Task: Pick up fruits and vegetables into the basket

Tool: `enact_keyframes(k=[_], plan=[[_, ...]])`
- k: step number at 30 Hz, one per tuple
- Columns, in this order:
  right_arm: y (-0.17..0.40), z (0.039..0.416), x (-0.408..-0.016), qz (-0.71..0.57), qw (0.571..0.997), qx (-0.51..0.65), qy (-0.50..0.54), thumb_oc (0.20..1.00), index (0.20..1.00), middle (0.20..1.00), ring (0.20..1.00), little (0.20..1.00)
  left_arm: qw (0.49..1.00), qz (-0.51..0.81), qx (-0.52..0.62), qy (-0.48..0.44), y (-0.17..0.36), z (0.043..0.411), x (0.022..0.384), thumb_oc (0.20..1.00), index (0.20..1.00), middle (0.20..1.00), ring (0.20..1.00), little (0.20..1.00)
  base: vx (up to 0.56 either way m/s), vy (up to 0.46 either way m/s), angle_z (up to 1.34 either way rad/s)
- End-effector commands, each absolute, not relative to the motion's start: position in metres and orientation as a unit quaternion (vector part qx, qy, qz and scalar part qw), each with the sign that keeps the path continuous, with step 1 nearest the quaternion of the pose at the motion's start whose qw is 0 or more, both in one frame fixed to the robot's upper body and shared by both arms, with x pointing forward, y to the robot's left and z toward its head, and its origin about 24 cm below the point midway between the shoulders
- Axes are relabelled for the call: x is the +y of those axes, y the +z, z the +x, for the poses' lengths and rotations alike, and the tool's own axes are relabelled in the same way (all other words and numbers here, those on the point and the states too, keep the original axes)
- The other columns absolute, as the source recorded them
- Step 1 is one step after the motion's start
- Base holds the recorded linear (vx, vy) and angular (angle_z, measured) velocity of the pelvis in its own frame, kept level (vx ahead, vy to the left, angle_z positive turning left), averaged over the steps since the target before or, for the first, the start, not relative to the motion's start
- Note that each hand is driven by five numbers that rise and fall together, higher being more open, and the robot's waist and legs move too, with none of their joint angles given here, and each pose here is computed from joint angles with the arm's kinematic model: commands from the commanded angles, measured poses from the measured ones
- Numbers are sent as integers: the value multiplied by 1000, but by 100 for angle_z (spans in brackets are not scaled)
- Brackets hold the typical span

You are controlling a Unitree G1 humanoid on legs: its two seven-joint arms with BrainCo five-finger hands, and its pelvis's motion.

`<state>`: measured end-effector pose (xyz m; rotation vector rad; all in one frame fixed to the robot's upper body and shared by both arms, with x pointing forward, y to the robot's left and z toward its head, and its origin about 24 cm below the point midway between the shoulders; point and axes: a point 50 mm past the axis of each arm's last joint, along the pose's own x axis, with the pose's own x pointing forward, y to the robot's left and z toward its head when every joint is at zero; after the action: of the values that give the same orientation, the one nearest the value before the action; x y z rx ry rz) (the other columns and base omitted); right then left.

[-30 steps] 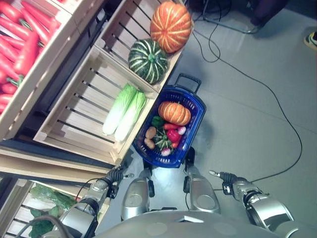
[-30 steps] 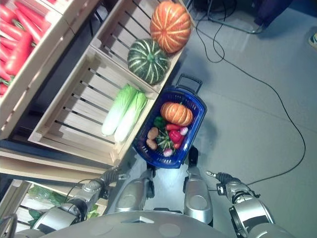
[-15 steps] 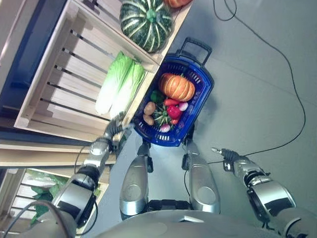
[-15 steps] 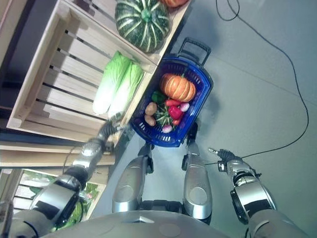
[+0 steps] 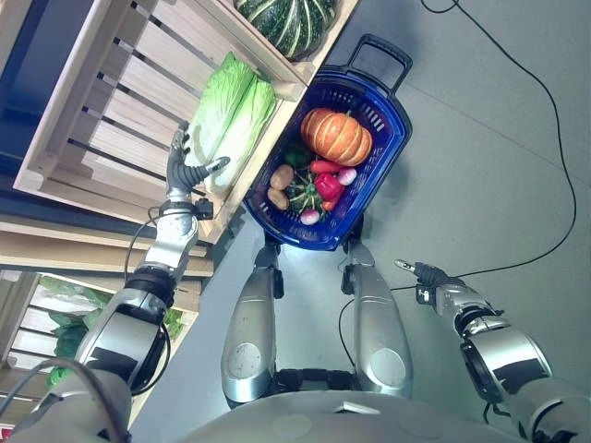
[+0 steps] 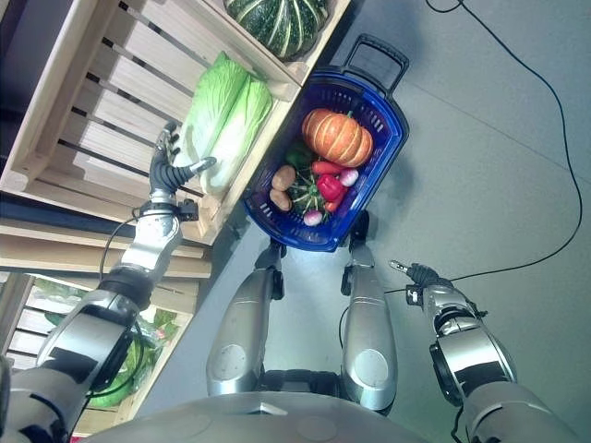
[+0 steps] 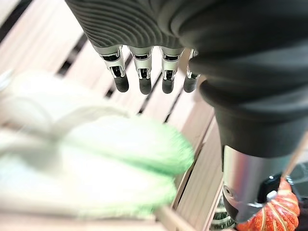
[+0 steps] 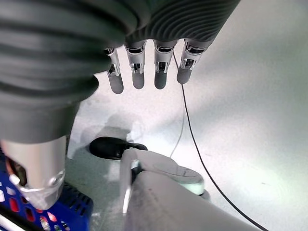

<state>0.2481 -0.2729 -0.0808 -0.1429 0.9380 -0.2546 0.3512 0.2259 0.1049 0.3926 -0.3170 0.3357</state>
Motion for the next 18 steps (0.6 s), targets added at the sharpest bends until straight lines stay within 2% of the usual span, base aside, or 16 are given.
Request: enact_keyframes(k=[1,7,14,18], plan=[[-92,232,-274,-87,870,473,-111,1000,1000,1000,1000,1000,909,246,-223,252,145,354,247,1000,1000,1000,1000,1000,0,0,0],[-89,239,-267,-93,873,470,-96,1000,1000,1000,1000,1000,868,325,-167,336,146,362,274,1000,1000,1000,1000,1000,2,-10,1],[-81,250,-268,-106,876,464,-84,1000,1000,1000,1000,1000,828,409,-103,370,146,366,295,1000,1000,1000,1000,1000,2,6,-5],[-79,253,-267,-111,878,459,-80,1000,1000,1000,1000,1000,821,431,-61,369,145,368,304,1000,1000,1000,1000,1000,-4,12,-6]])
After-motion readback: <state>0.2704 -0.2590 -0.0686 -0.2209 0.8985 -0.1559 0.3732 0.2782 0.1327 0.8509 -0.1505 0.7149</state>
